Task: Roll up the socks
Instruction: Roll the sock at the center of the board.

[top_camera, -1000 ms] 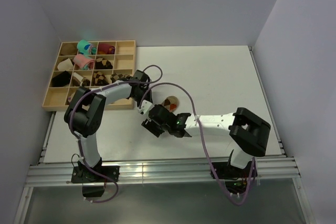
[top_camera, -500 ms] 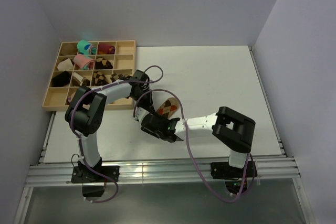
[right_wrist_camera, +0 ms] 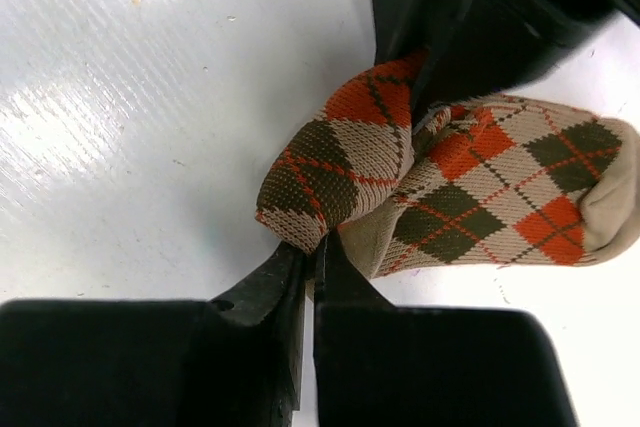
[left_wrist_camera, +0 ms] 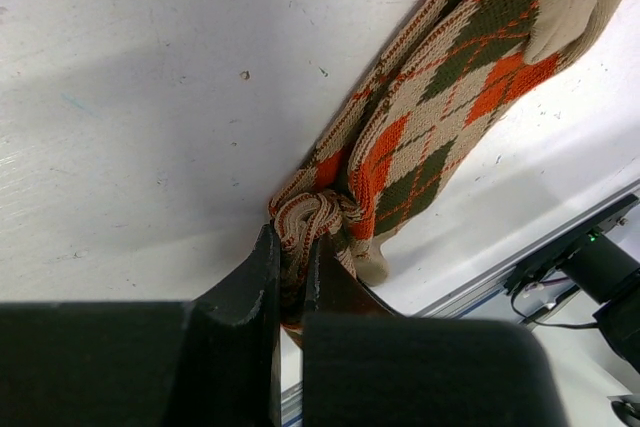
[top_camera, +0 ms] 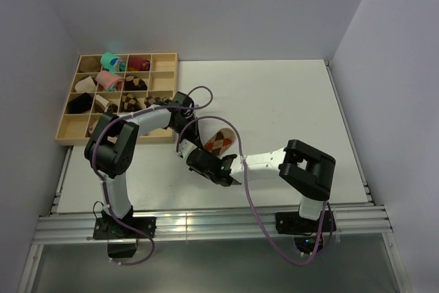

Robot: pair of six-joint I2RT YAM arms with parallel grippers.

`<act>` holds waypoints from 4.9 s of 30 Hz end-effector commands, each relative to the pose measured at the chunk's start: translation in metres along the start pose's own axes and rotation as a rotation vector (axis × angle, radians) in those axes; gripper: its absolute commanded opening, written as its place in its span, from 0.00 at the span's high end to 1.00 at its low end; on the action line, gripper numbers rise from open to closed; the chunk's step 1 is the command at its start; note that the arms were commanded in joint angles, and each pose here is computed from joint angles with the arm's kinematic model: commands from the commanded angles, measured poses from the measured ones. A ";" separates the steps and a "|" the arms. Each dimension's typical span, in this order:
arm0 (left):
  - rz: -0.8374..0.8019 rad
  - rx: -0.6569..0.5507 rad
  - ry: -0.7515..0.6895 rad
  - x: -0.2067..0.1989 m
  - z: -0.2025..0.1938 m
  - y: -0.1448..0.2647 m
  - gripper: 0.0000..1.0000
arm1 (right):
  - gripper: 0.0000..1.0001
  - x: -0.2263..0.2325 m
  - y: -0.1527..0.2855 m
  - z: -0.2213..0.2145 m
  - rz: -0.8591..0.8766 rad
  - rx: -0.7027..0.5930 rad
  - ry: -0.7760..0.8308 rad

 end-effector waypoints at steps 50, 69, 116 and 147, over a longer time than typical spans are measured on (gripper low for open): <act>0.016 -0.007 0.074 0.000 -0.016 0.006 0.79 | 1.00 0.002 0.010 -0.008 0.097 -0.002 -0.224; -0.028 -0.064 0.064 -0.001 0.013 -0.009 0.54 | 1.00 0.001 0.013 -0.017 0.125 0.029 -0.220; 0.178 -0.379 -0.003 -0.012 0.036 0.019 0.59 | 1.00 -0.039 0.001 -0.033 0.563 0.123 -0.613; 0.091 -0.321 0.146 -0.032 -0.033 0.007 0.28 | 1.00 -0.060 -0.012 -0.038 0.714 0.104 -0.712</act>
Point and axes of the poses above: each gripper's point midway between its finger pads, its own y axis back along the fingers, its own x axis along the line the jaws close on, z = x × y, the point moved 9 cm from there along y, back along the fingers, and after that the axes turned 6 degrees about -y, right-handed, at the moved point
